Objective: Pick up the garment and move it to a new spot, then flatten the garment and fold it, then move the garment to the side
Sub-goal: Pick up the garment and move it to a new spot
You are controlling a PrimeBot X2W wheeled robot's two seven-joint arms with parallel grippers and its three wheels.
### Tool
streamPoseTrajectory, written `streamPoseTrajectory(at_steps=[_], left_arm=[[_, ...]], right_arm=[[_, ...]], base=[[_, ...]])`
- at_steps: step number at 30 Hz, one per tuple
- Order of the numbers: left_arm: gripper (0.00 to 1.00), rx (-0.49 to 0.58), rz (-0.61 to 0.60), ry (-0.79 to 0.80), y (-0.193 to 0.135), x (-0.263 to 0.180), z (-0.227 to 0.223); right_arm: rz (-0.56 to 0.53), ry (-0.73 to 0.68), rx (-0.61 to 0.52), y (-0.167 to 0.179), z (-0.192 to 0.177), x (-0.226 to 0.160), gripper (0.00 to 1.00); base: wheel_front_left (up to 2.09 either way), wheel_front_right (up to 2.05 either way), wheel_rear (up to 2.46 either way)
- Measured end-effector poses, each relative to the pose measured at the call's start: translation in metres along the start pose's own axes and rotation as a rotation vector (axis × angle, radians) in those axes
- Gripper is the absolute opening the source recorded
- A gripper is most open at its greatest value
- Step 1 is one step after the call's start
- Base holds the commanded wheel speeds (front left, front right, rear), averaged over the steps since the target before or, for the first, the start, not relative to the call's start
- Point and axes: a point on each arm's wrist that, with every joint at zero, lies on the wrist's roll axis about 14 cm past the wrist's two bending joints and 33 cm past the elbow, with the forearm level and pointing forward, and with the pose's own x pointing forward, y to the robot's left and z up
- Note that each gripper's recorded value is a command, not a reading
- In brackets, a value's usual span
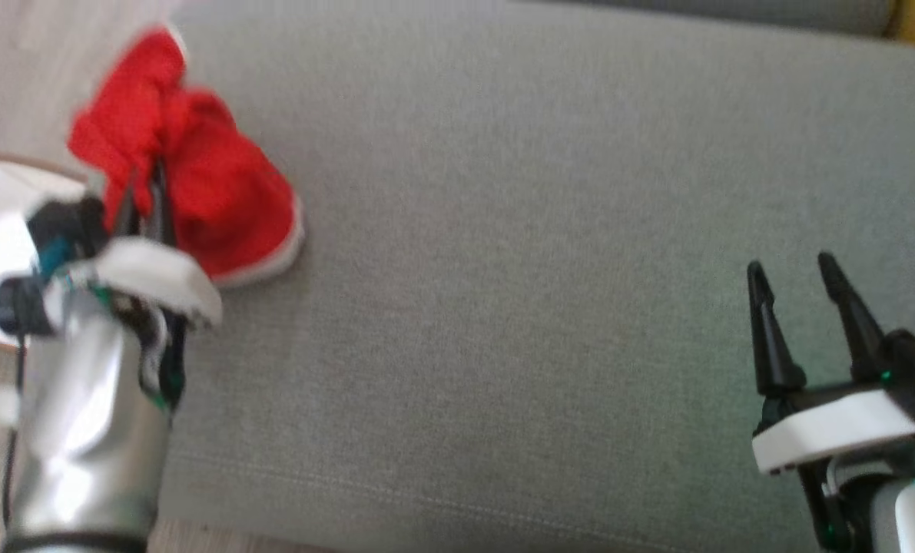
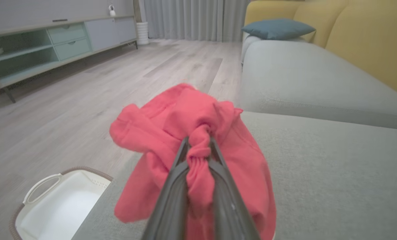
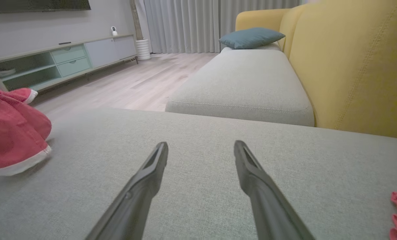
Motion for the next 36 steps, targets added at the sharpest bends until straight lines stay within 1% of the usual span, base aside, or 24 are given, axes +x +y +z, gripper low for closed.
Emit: streamPoseTrajectory(at_steps=[5,8,12,16,20,24,29,33,34,35,36], left_arm=[[0.0,-0.009,-0.036,-0.088,-0.011,-0.046,0.012],[0.0,-0.017,-0.102,-0.115,-0.035,-0.068,0.016],[0.0,-0.047,-0.235,-0.084,-0.083,-0.087,0.011],[0.0,-0.074,-0.397,-0.068,-0.14,-0.097,0.012],[0.0,-0.091,-0.563,-0.068,-0.199,-0.103,0.017],[0.0,-0.072,-0.723,-0.049,-0.252,-0.107,0.016],[0.0,-0.019,-0.904,0.056,-0.307,-0.119,-0.014],[0.0,-0.007,-1.009,0.139,-0.334,-0.137,-0.04],[0.35,-0.009,-1.028,0.15,-0.339,-0.14,-0.043],[1.0,-0.018,-1.038,0.15,-0.343,-0.142,-0.044],[1.0,-0.028,-1.044,0.144,-0.345,-0.143,-0.044]], right_arm=[[0.007,-0.057,0.008,0.007,0.019,-0.019,1.0],[0.003,-0.083,0.015,0.009,0.027,-0.031,1.0],[-0.045,-0.094,0.017,-0.003,0.029,-0.048,1.0],[-0.11,-0.104,0.02,-0.02,0.03,-0.064,1.0],[-0.197,-0.106,0.031,-0.043,0.028,-0.084,1.0],[-0.292,-0.101,0.048,-0.066,0.024,-0.106,1.0],[-0.407,-0.093,0.076,-0.091,0.015,-0.135,1.0],[-0.479,-0.078,0.084,-0.105,0.007,-0.153,1.0],[-0.492,-0.077,0.086,-0.108,0.005,-0.156,1.0],[-0.5,-0.072,0.089,-0.109,0.003,-0.157,1.0],[-0.506,-0.068,0.092,-0.111,0.001,-0.158,1.0]], base=[[0.0,0.0,0.0],[0.0,0.0,0.0],[0.0,0.0,0.0],[0.0,0.0,0.0],[0.0,0.0,0.0],[0.0,0.0,0.0],[0.0,0.0,0.0],[0.0,0.0,0.0],[0.0,0.0,0.0],[0.0,0.0,0.0],[0.0,0.0,0.0]])
